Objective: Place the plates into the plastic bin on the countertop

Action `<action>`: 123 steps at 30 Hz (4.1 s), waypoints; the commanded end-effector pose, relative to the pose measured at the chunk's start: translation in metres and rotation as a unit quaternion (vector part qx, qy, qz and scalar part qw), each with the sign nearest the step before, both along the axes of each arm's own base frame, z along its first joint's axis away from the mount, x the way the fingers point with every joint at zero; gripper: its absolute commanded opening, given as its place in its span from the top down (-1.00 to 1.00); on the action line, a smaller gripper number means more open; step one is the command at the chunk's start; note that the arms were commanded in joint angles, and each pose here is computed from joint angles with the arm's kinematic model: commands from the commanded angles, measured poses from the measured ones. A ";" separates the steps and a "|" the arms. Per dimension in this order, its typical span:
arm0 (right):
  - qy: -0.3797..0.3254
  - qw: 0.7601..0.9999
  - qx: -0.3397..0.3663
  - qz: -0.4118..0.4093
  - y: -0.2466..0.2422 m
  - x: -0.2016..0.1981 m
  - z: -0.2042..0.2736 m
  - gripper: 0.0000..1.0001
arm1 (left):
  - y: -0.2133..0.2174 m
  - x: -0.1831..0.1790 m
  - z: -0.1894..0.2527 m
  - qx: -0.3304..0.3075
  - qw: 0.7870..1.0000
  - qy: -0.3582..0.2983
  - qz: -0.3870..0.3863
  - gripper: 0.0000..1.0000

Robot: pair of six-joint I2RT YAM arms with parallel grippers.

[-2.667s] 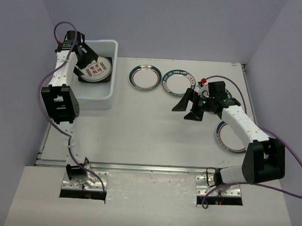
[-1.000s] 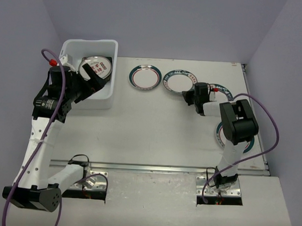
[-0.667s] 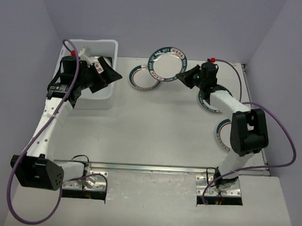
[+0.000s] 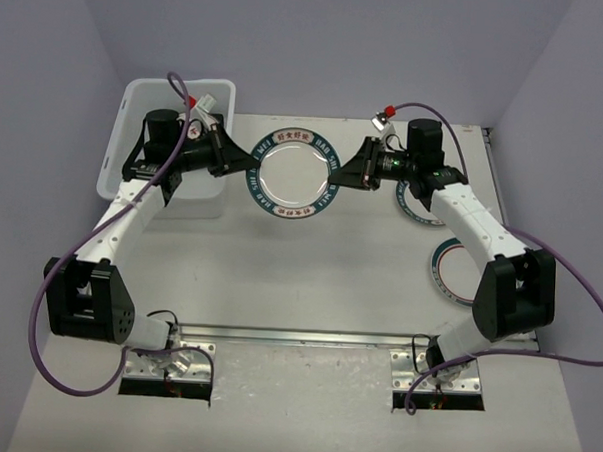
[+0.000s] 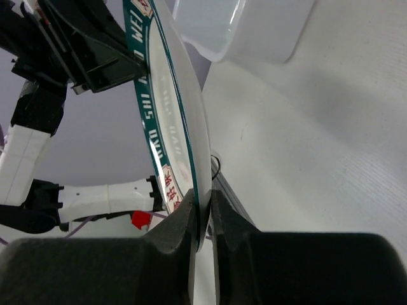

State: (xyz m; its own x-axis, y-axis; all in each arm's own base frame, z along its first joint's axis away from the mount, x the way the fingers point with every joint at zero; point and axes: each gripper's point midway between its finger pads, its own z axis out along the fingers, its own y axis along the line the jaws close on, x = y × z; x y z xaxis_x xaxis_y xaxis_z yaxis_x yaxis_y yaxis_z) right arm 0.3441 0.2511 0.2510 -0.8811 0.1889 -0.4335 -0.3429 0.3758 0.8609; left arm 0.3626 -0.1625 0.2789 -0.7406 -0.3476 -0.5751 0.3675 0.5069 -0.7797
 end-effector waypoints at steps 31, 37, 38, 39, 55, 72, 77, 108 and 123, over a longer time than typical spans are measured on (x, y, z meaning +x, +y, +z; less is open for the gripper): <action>0.099 0.979 -0.112 -0.136 -0.082 -0.028 -0.067 -0.97 | 0.308 0.195 -0.081 0.005 0.788 0.192 0.584 0.79; 0.094 0.980 -0.116 -0.135 -0.082 -0.024 -0.067 -0.98 | 0.286 0.210 -0.085 0.056 0.795 0.210 0.566 -0.42; 0.092 0.980 -0.117 -0.135 -0.082 -0.022 -0.067 -0.98 | 0.285 0.206 -0.084 0.069 0.789 0.206 0.575 -0.57; 0.092 0.980 -0.119 -0.134 -0.082 -0.021 -0.068 -0.98 | 0.284 0.204 -0.083 0.076 0.787 0.204 0.577 -0.64; 0.119 0.971 -0.155 -0.141 -0.028 0.055 -0.138 -0.98 | 0.244 0.146 0.033 0.120 0.828 0.117 0.535 -1.00; 0.179 0.912 -0.131 -0.344 0.000 0.225 -0.275 -0.47 | 0.146 -0.031 0.071 0.136 0.899 0.032 0.415 -1.00; 0.198 0.908 -0.123 -0.347 0.007 0.241 -0.304 0.10 | 0.149 -0.052 0.061 0.153 0.895 0.045 0.418 -1.00; -0.044 0.998 -0.028 0.043 0.019 0.021 0.058 1.00 | -0.022 0.022 0.026 -0.009 1.000 -0.024 -0.001 -0.13; 0.034 0.986 -0.122 -0.106 -0.042 0.034 0.000 -0.98 | 0.096 0.073 0.035 0.004 0.959 0.041 0.280 1.00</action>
State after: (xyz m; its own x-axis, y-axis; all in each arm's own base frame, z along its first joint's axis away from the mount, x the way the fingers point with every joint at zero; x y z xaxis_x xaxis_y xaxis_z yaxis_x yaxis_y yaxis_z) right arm 0.3717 0.2480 0.2581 -0.8983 0.1590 -0.4096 -0.2701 0.5354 0.8003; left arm 0.3999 -0.1545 0.2812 -0.7140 -0.4687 -0.5202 0.1906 0.5848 -0.7885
